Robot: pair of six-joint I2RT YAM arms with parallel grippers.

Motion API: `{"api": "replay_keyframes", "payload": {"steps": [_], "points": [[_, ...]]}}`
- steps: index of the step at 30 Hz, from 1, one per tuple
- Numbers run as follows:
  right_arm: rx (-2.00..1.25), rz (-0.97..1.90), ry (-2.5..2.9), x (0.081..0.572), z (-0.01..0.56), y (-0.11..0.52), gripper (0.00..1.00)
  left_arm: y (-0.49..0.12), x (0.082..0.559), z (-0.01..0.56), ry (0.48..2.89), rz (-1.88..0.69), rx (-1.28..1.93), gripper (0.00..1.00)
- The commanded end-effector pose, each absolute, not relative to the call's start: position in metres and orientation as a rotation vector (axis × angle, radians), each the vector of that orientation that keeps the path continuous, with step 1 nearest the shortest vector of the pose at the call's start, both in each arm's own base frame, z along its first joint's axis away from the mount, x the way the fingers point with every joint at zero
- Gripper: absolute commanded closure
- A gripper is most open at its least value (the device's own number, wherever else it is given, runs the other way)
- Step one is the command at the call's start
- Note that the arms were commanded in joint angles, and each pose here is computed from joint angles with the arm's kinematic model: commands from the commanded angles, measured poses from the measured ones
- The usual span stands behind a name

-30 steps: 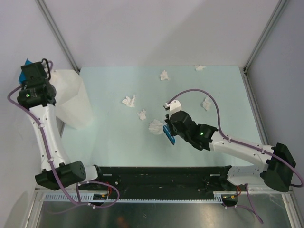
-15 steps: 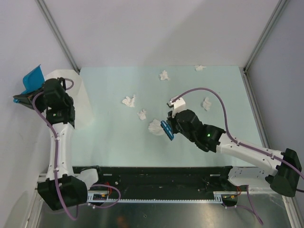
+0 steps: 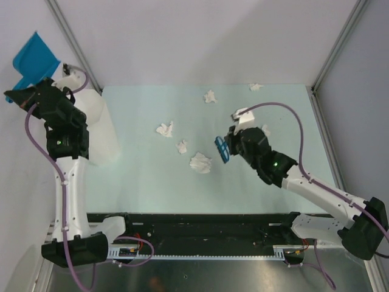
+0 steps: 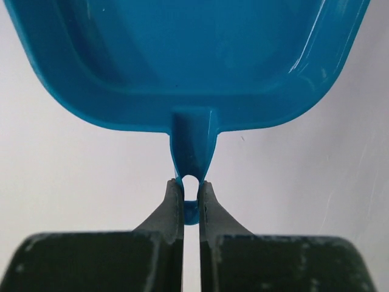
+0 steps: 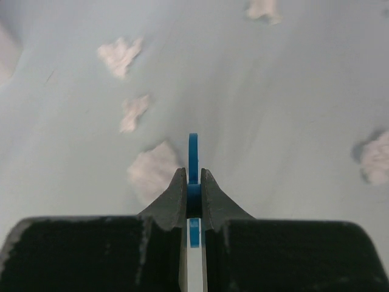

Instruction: Sweep away the paper scraps from the table

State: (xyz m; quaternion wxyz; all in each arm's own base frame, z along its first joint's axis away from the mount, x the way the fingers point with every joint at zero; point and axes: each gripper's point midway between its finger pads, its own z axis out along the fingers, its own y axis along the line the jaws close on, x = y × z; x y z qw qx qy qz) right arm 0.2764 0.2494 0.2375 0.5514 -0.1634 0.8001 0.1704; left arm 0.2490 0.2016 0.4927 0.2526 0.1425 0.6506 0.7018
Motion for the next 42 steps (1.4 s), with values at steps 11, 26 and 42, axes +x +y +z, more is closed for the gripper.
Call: {"api": "replay_keyframes", "payload": {"steps": [11, 26, 42], "points": [[-0.142, -0.011, 1.42, 0.487, 0.343, 0.124, 1.0, 0.047, 0.336, 0.448, 1.736, 0.659, 0.369, 1.0], [-0.834, -0.544, 1.199, 0.704, 0.27, 0.082, 1.0, -0.069, 0.361, 0.267, 2.126, 0.138, 0.787, 1.0], [-1.429, -0.51, 1.412, 0.71, 0.08, 0.079, 1.0, -0.082, 0.368, 0.208, 2.287, 0.049, 0.874, 1.0]]}}
